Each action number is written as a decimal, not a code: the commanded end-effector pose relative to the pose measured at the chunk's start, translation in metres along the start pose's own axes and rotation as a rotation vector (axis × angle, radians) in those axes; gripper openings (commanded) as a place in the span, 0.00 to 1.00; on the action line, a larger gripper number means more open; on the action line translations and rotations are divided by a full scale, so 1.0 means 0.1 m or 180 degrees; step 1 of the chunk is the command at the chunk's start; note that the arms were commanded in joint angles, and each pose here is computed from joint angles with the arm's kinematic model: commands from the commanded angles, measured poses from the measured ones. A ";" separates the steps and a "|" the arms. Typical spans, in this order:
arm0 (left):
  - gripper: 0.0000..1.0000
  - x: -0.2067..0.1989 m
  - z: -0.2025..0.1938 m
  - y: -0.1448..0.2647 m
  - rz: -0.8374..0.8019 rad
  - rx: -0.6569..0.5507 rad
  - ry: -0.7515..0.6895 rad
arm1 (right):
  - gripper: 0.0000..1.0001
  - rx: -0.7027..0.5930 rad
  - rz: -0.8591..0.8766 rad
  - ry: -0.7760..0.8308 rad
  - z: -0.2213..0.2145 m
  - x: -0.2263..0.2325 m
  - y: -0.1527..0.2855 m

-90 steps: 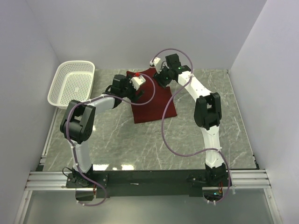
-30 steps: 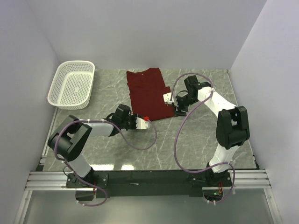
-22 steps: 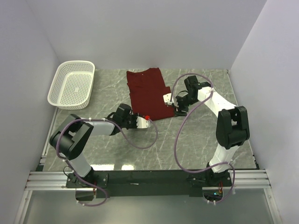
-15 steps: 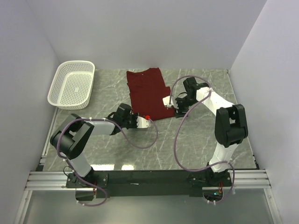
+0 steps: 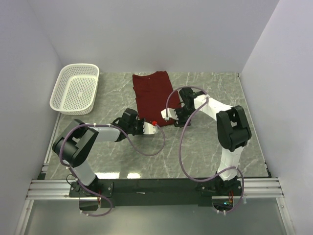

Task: Fold and stack the t-shirts
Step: Fold the tshirt

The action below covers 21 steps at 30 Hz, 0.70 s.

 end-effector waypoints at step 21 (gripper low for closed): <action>0.00 0.02 0.09 0.05 -0.0034 -0.0105 -0.0024 | 0.32 0.0542 -0.0085 -0.0159 -0.15 -0.13 -0.27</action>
Point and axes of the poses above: each gripper's point midway between its finger pads, its own y axis back along the fingers, its own x axis along the line the jaws close on, z = x × y, the point moved 8 cm from there along y, back along the fingers, and after that the axes turned 9 degrees about y, right-handed, at the moved point
